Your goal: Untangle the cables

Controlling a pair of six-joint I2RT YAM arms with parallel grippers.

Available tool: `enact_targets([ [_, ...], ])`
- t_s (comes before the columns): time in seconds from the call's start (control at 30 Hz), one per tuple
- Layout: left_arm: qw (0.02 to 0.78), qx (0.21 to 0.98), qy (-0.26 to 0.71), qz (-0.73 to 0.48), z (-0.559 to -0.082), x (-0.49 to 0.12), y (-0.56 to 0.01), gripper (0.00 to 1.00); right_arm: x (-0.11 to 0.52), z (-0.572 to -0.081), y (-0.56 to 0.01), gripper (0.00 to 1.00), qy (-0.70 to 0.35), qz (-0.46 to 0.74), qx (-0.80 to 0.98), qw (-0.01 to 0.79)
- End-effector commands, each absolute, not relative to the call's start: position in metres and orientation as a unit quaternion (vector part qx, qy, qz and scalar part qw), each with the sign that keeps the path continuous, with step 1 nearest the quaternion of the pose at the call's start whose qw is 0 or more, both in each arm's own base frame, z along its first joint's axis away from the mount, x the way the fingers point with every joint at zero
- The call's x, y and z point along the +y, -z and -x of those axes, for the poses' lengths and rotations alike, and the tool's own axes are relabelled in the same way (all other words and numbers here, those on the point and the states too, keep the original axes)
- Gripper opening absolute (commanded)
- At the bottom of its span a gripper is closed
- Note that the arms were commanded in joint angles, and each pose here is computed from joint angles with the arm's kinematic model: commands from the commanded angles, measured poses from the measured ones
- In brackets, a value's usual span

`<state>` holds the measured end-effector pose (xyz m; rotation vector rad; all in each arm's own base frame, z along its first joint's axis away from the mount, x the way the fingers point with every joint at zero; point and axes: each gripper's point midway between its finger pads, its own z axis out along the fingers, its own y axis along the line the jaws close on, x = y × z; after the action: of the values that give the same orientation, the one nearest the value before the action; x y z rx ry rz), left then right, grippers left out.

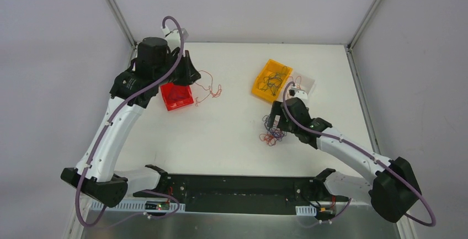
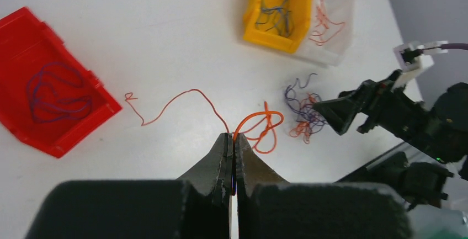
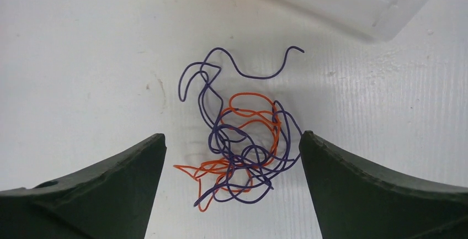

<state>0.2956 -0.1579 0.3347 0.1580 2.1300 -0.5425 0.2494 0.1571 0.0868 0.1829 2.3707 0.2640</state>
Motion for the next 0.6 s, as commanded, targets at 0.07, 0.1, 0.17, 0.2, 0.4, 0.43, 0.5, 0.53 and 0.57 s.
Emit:
enact_targets([
  [0.07, 0.429, 0.825, 0.343, -0.129, -0.272, -0.201, -0.376, 0.0, 0.183, -0.268, -0.165, 0.95, -0.212, -0.024, 0.863, 0.458],
  [0.1, 0.429, 0.821, 0.352, -0.133, -0.27, -0.204, -0.382, 0.0, 0.188, -0.268, -0.174, 0.95, -0.234, -0.017, 0.853, 0.467],
  [0.17, 0.428, 0.813, 0.369, -0.141, -0.267, -0.211, -0.391, 0.0, 0.202, -0.265, -0.19, 0.94, -0.282, 0.006, 0.831, 0.479],
  [0.2, 0.428, 0.809, 0.377, -0.145, -0.265, -0.214, -0.397, 0.0, 0.211, -0.263, -0.2, 0.93, -0.309, 0.023, 0.817, 0.487],
  [0.4, 0.421, 0.786, 0.421, -0.17, -0.253, -0.235, -0.422, 0.0, 0.256, -0.239, -0.232, 0.91, -0.432, 0.133, 0.75, 0.483],
  [0.43, 0.42, 0.782, 0.426, -0.175, -0.251, -0.239, -0.426, 0.0, 0.262, -0.237, -0.235, 0.91, -0.444, 0.147, 0.741, 0.483],
  [0.5, 0.417, 0.775, 0.436, -0.187, -0.246, -0.246, -0.432, 0.0, 0.273, -0.234, -0.242, 0.9, -0.464, 0.174, 0.722, 0.483],
  [0.53, 0.415, 0.772, 0.441, -0.193, -0.243, -0.25, -0.435, 0.0, 0.278, -0.232, -0.245, 0.89, -0.474, 0.189, 0.713, 0.481],
  [0.57, 0.413, 0.769, 0.445, -0.198, -0.242, -0.254, -0.437, 0.0, 0.283, -0.231, -0.249, 0.89, -0.481, 0.198, 0.705, 0.482],
])
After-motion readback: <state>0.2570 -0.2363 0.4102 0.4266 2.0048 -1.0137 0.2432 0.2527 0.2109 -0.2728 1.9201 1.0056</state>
